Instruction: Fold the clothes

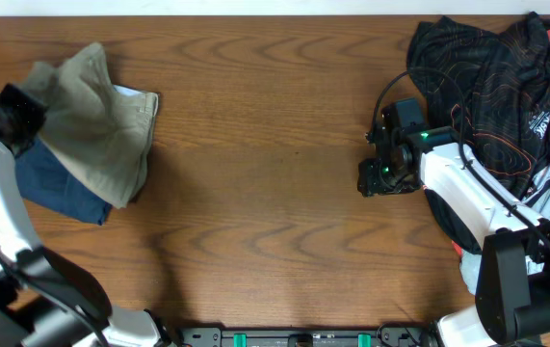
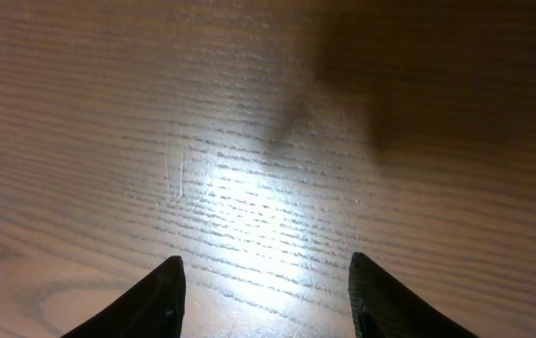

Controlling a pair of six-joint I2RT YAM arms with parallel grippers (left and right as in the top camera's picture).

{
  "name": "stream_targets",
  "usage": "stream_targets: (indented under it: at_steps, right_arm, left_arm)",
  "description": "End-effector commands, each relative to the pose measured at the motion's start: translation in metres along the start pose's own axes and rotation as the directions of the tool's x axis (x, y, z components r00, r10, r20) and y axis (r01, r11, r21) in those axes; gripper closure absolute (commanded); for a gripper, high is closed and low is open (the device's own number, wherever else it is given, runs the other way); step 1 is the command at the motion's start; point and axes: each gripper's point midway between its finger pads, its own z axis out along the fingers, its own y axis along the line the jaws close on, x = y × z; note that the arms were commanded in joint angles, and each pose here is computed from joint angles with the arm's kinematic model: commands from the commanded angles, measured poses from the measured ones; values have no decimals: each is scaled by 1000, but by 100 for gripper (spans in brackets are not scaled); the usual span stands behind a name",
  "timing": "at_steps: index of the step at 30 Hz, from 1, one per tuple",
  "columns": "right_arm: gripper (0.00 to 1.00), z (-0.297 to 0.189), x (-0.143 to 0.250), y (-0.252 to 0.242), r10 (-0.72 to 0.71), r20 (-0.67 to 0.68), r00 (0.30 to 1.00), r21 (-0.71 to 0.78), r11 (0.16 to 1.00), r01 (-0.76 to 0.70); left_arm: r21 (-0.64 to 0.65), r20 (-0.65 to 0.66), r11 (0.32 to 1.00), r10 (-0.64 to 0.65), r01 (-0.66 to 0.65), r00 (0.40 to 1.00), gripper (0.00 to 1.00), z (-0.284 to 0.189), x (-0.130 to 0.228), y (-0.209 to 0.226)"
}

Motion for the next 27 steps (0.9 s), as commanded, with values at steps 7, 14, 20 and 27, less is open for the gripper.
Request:
stream_targets:
  at_steps: [7, 14, 20, 27]
  right_arm:
    - [46, -6, -2, 0, 7, 6, 1000, 2, 1000, -7]
    - [46, -6, -2, 0, 7, 8, 1000, 2, 1000, -7]
    - [45, -7, -3, -1, 10, 9, 1000, 3, 1000, -10]
    - [44, -7, -3, -2, 13, 10, 1000, 2, 1000, -13]
  left_arm:
    - [-117, -51, 988, -110, 104, 993, 90, 29, -2, 69]
    - [-216, 6, 952, -222, 218, 975, 36, 23, -10, 105]
    - [59, -106, 979, -187, 194, 977, 12, 22, -3, 46]
    - [136, -204, 990, 75, -48, 976, 10, 25, 43, -16]
